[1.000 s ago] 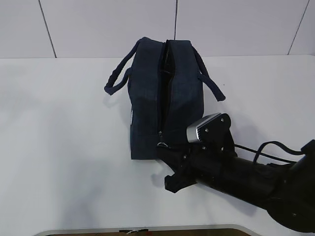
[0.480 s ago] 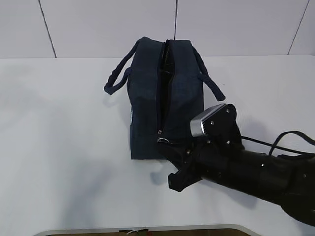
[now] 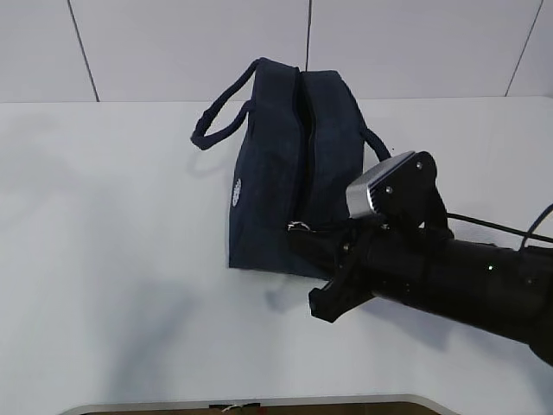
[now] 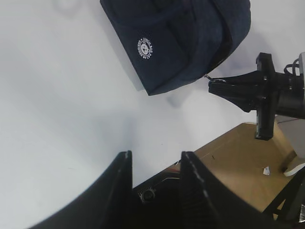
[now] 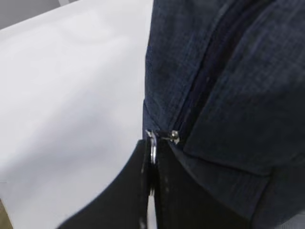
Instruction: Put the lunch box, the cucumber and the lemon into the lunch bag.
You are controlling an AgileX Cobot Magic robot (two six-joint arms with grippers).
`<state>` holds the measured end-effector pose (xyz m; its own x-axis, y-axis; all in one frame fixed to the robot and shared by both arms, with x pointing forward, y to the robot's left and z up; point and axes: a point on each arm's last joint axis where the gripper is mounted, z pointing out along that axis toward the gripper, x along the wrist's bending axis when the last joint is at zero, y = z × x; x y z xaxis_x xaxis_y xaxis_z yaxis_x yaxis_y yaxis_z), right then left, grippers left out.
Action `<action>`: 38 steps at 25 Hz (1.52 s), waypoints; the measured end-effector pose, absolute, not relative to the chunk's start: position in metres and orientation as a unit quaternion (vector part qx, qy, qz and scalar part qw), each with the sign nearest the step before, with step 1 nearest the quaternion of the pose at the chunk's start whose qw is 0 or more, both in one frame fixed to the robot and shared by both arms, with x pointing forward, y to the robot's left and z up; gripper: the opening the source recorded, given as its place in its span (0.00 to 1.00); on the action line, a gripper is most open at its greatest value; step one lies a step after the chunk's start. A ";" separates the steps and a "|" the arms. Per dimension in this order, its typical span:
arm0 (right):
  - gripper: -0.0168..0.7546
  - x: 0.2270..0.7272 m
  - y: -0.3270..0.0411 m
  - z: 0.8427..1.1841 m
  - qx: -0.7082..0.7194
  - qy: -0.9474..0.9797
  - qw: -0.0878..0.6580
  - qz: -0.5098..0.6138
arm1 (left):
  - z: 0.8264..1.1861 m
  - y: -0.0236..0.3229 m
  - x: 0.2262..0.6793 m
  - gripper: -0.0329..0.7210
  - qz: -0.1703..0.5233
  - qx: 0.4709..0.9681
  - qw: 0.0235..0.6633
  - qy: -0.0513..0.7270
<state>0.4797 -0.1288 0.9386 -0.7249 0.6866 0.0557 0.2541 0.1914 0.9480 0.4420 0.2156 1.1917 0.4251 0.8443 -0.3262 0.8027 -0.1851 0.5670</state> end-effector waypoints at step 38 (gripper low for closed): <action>0.03 0.518 -0.116 1.033 0.300 0.782 0.237 0.492 | 1.176 0.211 0.461 0.36 0.009 0.773 0.324 0.545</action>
<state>0.5176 -0.1155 1.0328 -0.7076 0.7027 -0.0749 0.2362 0.3351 0.9121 0.4610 0.2109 1.1761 0.4059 0.8484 -0.3396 0.8373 -0.1963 0.5104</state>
